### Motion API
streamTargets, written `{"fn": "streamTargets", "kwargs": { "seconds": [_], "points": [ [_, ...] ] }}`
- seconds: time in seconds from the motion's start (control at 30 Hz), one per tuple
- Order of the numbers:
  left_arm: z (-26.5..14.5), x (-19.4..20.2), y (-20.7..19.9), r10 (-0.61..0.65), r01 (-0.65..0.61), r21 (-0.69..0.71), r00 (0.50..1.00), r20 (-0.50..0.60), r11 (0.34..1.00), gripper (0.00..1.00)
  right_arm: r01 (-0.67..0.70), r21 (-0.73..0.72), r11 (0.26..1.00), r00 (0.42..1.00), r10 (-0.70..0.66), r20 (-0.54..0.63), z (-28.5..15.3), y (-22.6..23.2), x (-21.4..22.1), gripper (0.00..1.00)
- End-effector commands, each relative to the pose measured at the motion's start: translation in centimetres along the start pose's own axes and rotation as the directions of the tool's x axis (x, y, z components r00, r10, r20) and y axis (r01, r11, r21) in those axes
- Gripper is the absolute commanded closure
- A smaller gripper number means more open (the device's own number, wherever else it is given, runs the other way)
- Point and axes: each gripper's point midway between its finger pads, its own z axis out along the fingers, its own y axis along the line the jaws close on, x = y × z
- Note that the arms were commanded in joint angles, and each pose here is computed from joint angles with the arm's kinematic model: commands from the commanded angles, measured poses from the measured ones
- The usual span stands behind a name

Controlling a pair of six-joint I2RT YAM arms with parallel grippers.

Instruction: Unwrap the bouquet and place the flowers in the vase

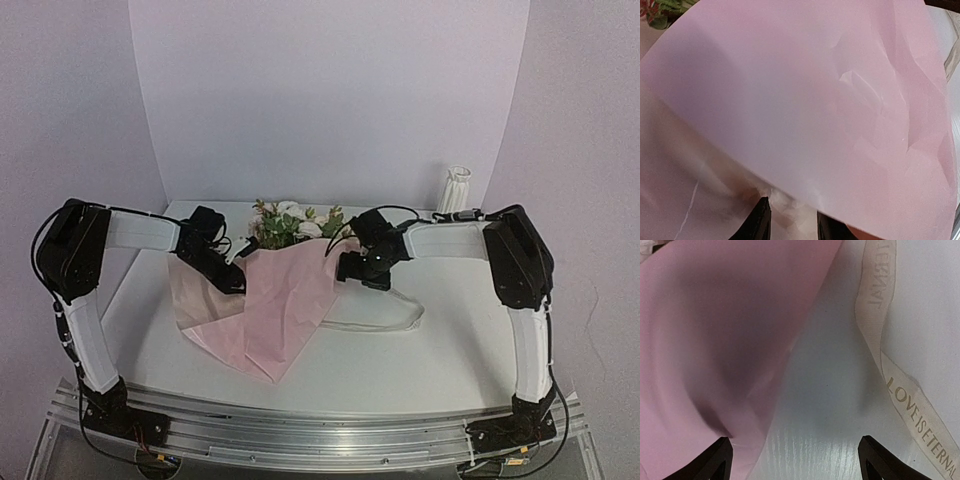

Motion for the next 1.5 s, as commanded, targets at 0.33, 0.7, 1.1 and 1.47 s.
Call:
{"fn": "streamTargets", "kwargs": {
  "seconds": [0.33,0.7,1.1,1.47],
  "points": [
    [-1.1,-8.0,-13.1,0.430,-0.528,0.176,0.810,0.399,0.831,0.41,-0.225,-0.281,0.933,0.974,0.224,-0.036,2.1,1.1,-3.7,0.14],
    [2.8,-6.7,-25.9,0.571,-0.741,0.349,0.667,0.479,0.574,0.32,-0.359,-0.276,0.892,0.886,0.418,0.199,-11.4,-7.2,-7.1,0.13],
    [0.2,-4.4,-36.4,0.509,-0.756,0.600,0.636,0.580,0.261,0.25,-0.165,-0.212,0.963,0.953,0.211,0.217,-21.0,-9.2,-1.9,0.07],
    [-7.4,-12.3,-17.9,0.485,-0.648,0.332,0.747,0.455,0.686,0.48,-0.102,-0.213,0.972,0.990,0.078,-0.119,-11.6,-2.9,4.2,0.33]
  ]
}}
